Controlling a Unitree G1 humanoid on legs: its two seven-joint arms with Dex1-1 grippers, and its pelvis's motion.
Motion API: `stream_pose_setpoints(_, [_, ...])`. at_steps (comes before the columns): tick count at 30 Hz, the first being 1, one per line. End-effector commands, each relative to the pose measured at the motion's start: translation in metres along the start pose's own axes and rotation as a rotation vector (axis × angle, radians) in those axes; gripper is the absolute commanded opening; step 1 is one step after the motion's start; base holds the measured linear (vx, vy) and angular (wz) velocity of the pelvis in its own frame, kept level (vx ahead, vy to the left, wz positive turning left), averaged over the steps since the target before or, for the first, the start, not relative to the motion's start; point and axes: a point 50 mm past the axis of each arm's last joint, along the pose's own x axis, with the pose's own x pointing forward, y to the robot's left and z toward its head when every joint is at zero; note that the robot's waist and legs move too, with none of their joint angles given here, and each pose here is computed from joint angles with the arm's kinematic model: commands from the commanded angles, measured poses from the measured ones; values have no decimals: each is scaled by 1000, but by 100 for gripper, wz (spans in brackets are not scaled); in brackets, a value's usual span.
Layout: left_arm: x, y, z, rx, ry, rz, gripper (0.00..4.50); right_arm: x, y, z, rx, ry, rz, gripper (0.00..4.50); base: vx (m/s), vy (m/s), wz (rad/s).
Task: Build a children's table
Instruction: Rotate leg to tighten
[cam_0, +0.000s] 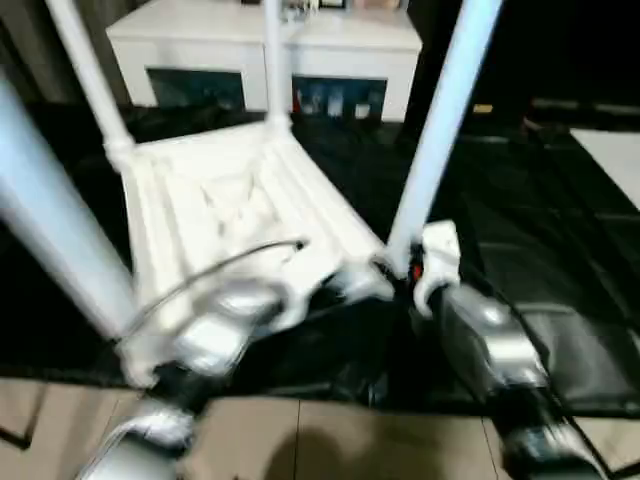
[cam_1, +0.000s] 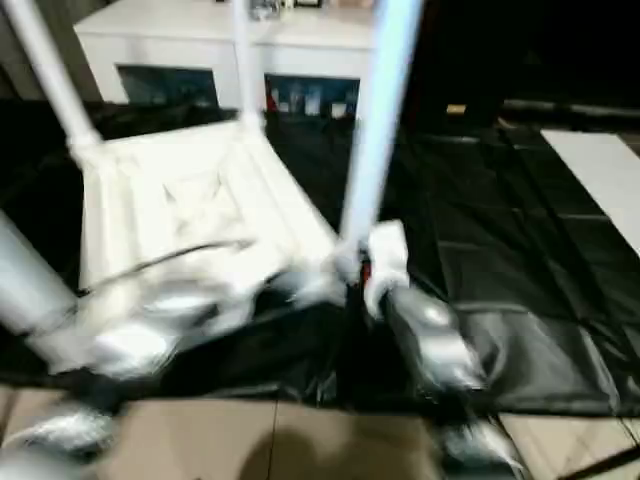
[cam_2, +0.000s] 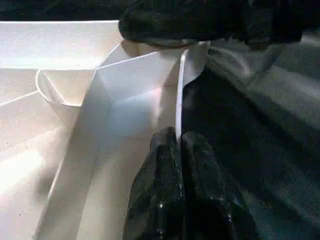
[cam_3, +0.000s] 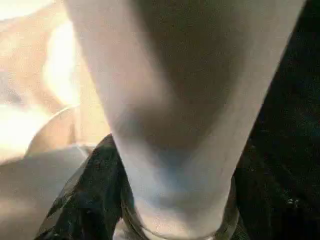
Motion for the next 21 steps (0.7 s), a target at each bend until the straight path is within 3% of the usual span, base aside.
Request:
stream_pose_setpoints(1, [1, 15, 8, -3, -25, 164, 0, 3, 38, -12, 45, 46, 156, 320, 0, 0, 0])
stream_pose_setpoints(5, [1, 17, 9, 25, -24, 167, 0, 1, 44, -3, 70, -26, 203, 354, 0, 0, 0])
stream_pose_setpoints(8, [-7, 23, 2, 46, -15, 157, 0, -2, 27, 9, 12, -89, 165, 381, 0, 0, 0])
stream_pose_setpoints(9, [-7, 23, 2, 46, -15, 157, 0, -2, 27, 9, 12, -89, 165, 387, 0, 0, 0])
stream_pose_setpoints(11, [-14, 27, -2, 66, -3, 147, 0, -7, 15, 11, -90, -88, 215, 413, 55, -14, 1])
stream_pose_setpoints(12, [-16, 28, -3, 69, -1, 145, 0, -8, 13, 11, -107, -86, 231, 413, 59, -11, 3])
stream_pose_setpoints(15, [-31, 34, -14, 99, 18, 80, 0, -23, -8, 8, -291, -46, 392, 413, 17, 0, 0])
stream_pose_setpoints(19, [-39, 30, -20, 110, 19, -37, 0, -35, -21, 7, -364, -19, 502, 413, 0, 0, 0])
stream_pose_setpoints(21, [-48, 21, -26, 131, 23, -187, 0, -45, -26, 6, -416, 7, 608, 413, 0, 0, 0])
